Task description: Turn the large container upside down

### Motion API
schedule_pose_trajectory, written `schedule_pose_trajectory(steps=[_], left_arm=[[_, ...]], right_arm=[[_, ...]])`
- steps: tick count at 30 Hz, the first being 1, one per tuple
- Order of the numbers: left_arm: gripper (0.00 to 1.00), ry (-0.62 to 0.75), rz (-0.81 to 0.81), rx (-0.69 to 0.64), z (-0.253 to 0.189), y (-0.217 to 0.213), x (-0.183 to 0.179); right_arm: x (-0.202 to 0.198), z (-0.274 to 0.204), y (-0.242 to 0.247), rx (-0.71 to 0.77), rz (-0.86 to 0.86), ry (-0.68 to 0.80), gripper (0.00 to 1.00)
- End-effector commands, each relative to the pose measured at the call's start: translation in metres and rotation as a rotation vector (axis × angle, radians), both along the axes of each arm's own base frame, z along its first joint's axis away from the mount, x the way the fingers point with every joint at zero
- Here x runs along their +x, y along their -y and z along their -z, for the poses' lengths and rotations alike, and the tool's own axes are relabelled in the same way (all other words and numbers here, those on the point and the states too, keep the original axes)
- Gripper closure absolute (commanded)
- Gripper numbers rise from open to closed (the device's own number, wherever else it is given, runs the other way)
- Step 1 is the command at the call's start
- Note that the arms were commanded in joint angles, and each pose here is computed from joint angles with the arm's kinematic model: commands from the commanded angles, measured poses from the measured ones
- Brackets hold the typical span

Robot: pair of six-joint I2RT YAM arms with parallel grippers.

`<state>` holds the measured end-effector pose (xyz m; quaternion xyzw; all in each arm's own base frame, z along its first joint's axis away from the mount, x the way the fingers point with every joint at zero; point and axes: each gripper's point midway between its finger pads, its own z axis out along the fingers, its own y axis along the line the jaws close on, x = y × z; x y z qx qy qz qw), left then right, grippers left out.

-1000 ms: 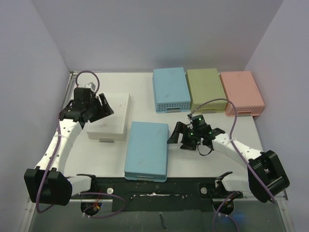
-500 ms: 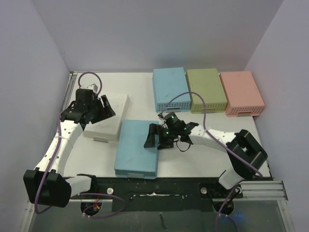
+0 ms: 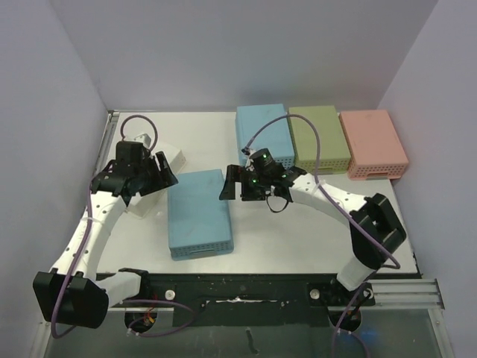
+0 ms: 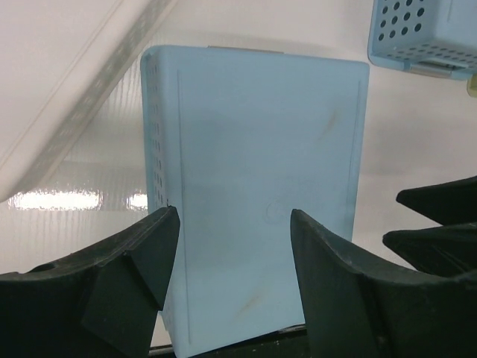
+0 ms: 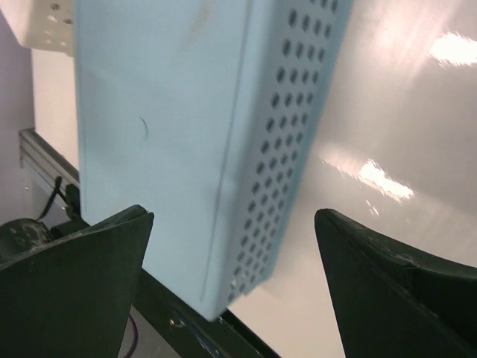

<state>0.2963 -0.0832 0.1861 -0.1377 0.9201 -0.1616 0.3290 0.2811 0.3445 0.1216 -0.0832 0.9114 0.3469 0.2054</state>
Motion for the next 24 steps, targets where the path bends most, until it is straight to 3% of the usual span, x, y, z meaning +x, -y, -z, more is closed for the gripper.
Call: schedule_pose_trajectory(steps=[1,7,11,17,24], left_arm=[[0.4,-0.027,-0.006,0.023,0.001,-0.001,-0.021],[0.4,-0.103,-0.012,-0.012,0.031,0.016,-0.046],[0.4,-0.119,0.013,-0.132,0.052,0.039,-0.047],[0.39,-0.063,0.068,-0.247,0.051,0.066,-0.014],[0.4,0.006,0.138,-0.268,0.029,0.086,0.035]], right_arm=[[-0.018,-0.007,0.049,-0.116,0.082,0.057,0.03],[-0.046,-0.005,0.089,-0.217,0.153,0.084,0.03],[-0.048,-0.015,0.109,-0.253,0.222,0.111,0.03],[-0.053,-0.026,0.136,-0.322,0.319,0.156,0.03],[-0.081,-0.034,0.115,-0.361,0.174,0.264,0.01]])
